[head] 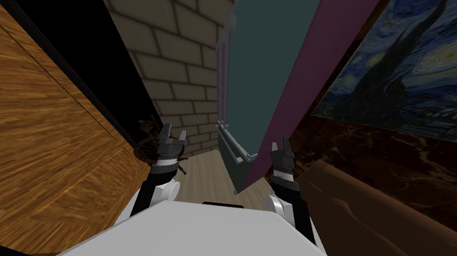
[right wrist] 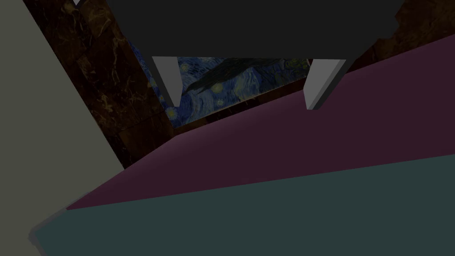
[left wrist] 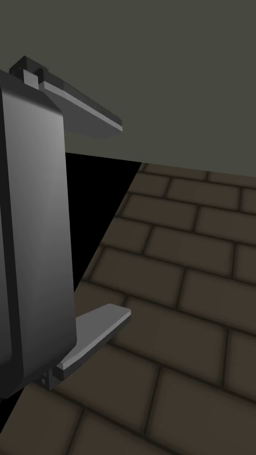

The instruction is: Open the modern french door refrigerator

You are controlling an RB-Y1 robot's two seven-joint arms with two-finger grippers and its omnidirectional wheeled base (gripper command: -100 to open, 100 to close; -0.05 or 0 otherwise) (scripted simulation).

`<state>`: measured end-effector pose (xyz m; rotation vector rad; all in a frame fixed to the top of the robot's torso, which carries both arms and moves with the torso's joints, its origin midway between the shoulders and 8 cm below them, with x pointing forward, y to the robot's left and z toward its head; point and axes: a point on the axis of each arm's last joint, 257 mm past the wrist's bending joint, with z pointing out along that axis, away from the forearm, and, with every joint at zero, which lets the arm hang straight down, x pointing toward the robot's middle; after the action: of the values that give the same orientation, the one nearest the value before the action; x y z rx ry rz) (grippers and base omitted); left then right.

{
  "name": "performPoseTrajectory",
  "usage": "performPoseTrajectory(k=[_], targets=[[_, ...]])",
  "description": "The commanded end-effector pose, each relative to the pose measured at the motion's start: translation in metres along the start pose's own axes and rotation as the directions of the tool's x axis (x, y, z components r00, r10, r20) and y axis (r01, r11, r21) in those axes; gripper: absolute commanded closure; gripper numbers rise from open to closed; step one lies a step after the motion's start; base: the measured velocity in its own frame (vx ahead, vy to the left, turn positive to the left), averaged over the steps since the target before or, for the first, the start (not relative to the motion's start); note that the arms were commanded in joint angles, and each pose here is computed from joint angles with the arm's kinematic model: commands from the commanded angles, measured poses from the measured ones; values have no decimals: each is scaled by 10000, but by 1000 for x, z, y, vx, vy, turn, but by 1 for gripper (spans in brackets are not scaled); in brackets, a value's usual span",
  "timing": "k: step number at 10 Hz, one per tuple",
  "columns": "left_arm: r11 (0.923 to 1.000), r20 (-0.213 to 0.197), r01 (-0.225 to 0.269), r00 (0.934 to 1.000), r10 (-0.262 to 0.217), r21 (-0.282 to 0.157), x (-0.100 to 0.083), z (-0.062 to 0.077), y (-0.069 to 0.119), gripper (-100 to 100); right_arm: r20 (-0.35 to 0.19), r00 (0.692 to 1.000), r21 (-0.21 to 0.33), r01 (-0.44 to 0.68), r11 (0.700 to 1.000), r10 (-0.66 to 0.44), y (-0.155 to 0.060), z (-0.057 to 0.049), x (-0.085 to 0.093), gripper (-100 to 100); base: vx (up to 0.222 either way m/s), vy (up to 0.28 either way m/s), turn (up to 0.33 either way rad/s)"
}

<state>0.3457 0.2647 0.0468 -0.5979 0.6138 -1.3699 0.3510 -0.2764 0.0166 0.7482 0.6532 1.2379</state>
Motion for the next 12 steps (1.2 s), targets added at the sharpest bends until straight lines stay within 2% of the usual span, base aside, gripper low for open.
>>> performPoseTrajectory(k=[1,9,10,12], targets=[[10000,0,0,10000,0,0,0,0,0,0,0,10000,0,0,10000,0,0,0,0,0,0,0,0],[10000,0,0,10000,0,4,0,0,0,0,0,10000,-4,0,10000,0,0,0,0,0,0,0,0],[10000,0,0,10000,0,4,0,0,0,0,-404,9988,92,284,9996,-280,-4,-1,5,-100,10,17,26],[10000,1,1,10000,-1,-3,0,0,0,0,-1043,9914,287,825,9962,-791,-15,-3,13,-100,21,45,38]])
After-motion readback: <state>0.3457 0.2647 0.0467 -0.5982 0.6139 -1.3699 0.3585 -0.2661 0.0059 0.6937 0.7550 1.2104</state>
